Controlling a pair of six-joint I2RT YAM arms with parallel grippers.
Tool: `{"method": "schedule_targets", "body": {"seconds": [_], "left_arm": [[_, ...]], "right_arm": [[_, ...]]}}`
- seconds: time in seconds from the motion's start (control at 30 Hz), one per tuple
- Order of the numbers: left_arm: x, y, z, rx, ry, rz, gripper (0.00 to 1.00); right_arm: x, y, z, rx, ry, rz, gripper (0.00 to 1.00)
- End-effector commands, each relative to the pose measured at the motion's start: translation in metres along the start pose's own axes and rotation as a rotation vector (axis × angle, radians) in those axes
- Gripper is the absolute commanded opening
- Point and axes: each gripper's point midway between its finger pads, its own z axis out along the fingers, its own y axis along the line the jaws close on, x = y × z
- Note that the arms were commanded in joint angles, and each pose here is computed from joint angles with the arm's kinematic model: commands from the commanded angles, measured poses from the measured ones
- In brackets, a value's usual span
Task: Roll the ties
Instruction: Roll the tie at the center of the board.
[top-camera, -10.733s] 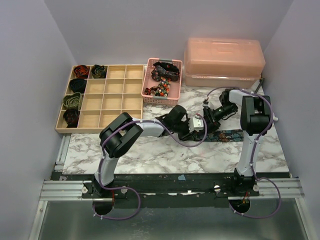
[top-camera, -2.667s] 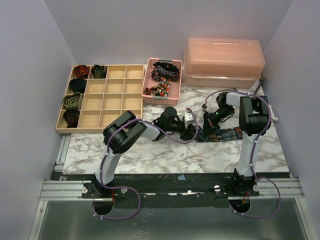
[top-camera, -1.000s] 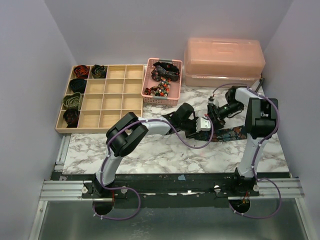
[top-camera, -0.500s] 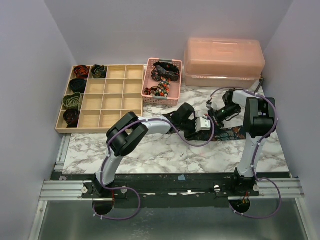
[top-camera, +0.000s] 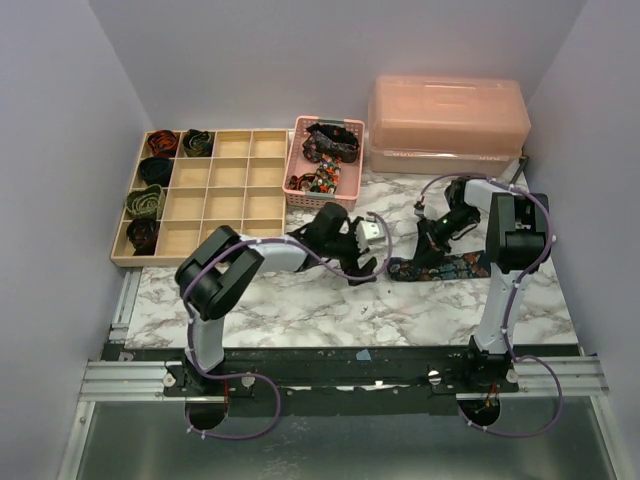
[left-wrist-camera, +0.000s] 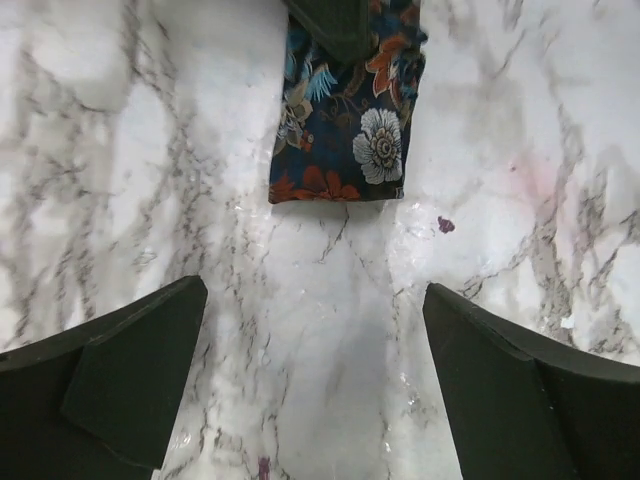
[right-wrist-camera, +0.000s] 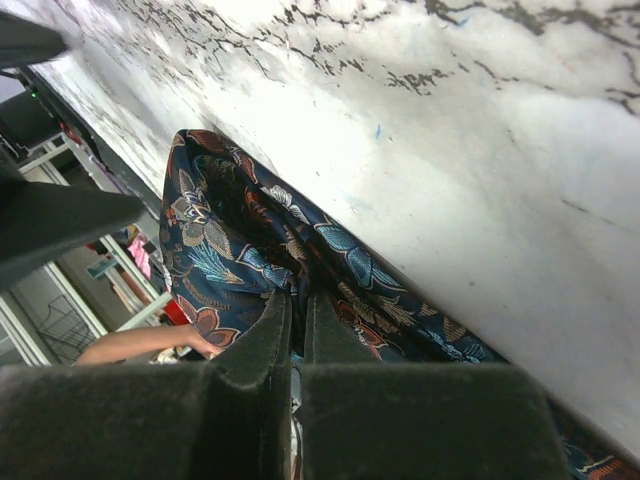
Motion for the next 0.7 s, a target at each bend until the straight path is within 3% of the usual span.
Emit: {"method": "schedule_targets", "body": {"seconds": [0.0,0.03,0.13,0.23,0.67], "left_arm": [[-0.065,0.0,-0.051,-0.039,-0.428,0.019,0.98],[-0.066,0.004,-0.056,-0.04,-0.461,-0.043,0.98],[-0.052,-0.004,-0.043,0.162,-0.284,-0.137,0.98],[-0.051,-0.005,-0.04,0.11,-0.345,-0.11,0.98],[-0.011,-0.008,0.021,0.071,-0.314,-0.101,0.96]], "right_arm": [[-0.023,-0.07,0.015,0.252,-0.027,-0.171,0.0],[-0.025,-0.067,0.017,0.238,-0.034,-0.186,0.0],[-0.029,-0.063,0.018,0.221,-0.063,-0.199,0.0],[-0.038,-0.047,0.028,0.197,-0.079,-0.227,0.0],[-0.05,-0.006,0.059,0.14,-0.096,-0.257,0.0]]}}
